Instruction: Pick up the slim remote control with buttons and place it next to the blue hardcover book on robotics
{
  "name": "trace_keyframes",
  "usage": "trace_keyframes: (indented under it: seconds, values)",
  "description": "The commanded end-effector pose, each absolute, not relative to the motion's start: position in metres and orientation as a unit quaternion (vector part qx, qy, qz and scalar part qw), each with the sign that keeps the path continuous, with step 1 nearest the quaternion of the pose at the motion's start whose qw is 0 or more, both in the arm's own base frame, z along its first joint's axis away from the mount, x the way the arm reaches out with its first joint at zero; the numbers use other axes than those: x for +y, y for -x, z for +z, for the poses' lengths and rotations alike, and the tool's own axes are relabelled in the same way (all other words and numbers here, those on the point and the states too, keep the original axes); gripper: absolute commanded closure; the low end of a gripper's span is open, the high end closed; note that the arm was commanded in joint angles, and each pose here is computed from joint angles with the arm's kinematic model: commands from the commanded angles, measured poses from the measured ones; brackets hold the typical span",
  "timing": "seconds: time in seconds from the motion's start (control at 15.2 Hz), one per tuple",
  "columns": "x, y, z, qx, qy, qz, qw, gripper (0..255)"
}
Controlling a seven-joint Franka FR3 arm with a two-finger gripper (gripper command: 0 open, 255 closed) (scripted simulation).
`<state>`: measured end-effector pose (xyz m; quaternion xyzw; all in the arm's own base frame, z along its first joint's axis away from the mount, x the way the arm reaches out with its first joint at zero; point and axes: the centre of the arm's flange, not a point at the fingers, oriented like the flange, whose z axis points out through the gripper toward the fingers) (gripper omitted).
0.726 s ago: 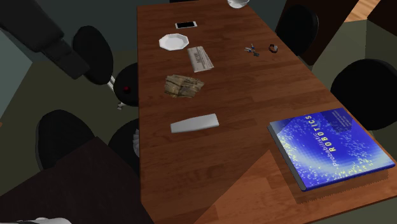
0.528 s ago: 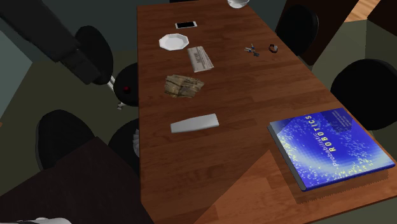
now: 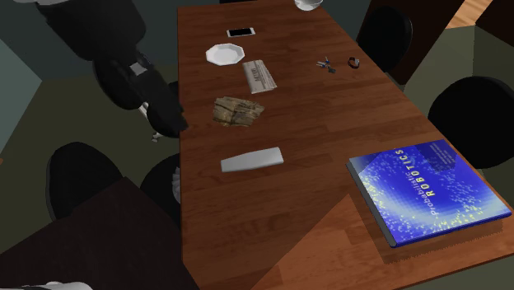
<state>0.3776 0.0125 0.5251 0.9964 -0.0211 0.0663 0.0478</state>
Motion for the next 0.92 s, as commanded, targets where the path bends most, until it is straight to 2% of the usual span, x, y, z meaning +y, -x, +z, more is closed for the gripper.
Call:
trace_keyframes:
  seconds: [0.0,0.86]
  values:
    - [0.019,-0.393,0.501,-0.038,-0.996,0.063,0.044,0]
    - [0.031,-0.484,0.353,-0.14,-0.989,0.036,0.023,0]
